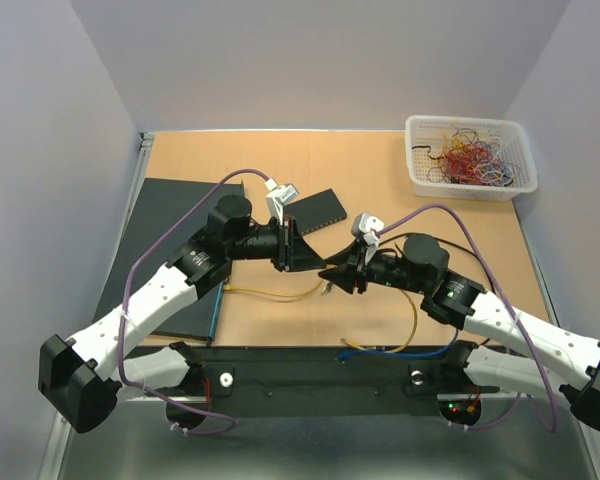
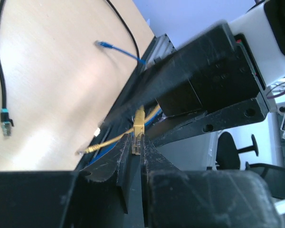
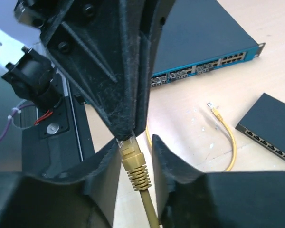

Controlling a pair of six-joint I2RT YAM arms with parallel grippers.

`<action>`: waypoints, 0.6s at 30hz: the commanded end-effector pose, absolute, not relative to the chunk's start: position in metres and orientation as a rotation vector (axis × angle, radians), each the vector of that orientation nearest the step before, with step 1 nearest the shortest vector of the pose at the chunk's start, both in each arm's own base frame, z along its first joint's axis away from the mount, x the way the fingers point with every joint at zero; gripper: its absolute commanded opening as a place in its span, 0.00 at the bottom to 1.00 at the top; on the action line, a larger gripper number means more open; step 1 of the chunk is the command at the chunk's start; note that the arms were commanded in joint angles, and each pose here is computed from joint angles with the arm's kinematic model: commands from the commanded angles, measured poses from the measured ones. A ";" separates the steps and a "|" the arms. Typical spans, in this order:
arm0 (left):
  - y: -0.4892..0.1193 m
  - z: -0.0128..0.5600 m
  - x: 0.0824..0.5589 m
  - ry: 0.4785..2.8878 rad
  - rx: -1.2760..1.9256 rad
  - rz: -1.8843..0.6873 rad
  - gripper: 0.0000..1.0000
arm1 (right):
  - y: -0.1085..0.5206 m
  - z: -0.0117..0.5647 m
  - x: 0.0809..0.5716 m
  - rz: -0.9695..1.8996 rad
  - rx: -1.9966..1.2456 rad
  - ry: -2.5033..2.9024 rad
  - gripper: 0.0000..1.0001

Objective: Insert the plug into the switch port

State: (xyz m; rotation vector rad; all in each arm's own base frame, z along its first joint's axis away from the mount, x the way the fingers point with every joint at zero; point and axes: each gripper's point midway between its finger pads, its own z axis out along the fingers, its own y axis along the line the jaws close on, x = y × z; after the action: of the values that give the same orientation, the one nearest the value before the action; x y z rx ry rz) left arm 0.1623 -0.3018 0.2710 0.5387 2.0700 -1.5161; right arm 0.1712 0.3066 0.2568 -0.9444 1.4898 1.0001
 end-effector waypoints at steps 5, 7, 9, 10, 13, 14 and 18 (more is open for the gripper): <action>-0.298 0.303 0.156 1.936 0.562 -1.583 0.00 | 0.305 0.266 0.179 0.943 -0.910 1.471 0.00; -0.298 0.304 0.155 1.933 0.559 -1.584 0.00 | 0.306 0.266 0.179 0.943 -0.912 1.470 0.01; -0.297 0.304 0.156 1.933 0.551 -1.582 0.00 | 0.307 0.264 0.178 0.948 -0.917 1.470 0.00; -0.296 0.305 0.156 1.929 0.547 -1.580 0.03 | 0.307 0.266 0.178 0.950 -0.913 1.461 0.01; -0.295 0.306 0.159 1.921 0.532 -1.566 0.15 | 0.305 0.264 0.177 0.954 -0.900 1.450 0.01; -0.294 0.308 0.162 1.912 0.521 -1.549 0.20 | 0.304 0.264 0.177 0.956 -0.894 1.444 0.00; -0.286 0.314 0.171 1.874 0.483 -1.467 0.45 | 0.301 0.260 0.176 0.960 -0.869 1.441 0.00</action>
State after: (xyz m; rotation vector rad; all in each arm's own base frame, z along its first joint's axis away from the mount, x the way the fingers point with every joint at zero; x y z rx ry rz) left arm 0.1653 -0.2936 0.2853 0.4871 2.0227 -1.5074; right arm 0.1720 0.3056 0.2577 -0.9170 1.4610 0.9785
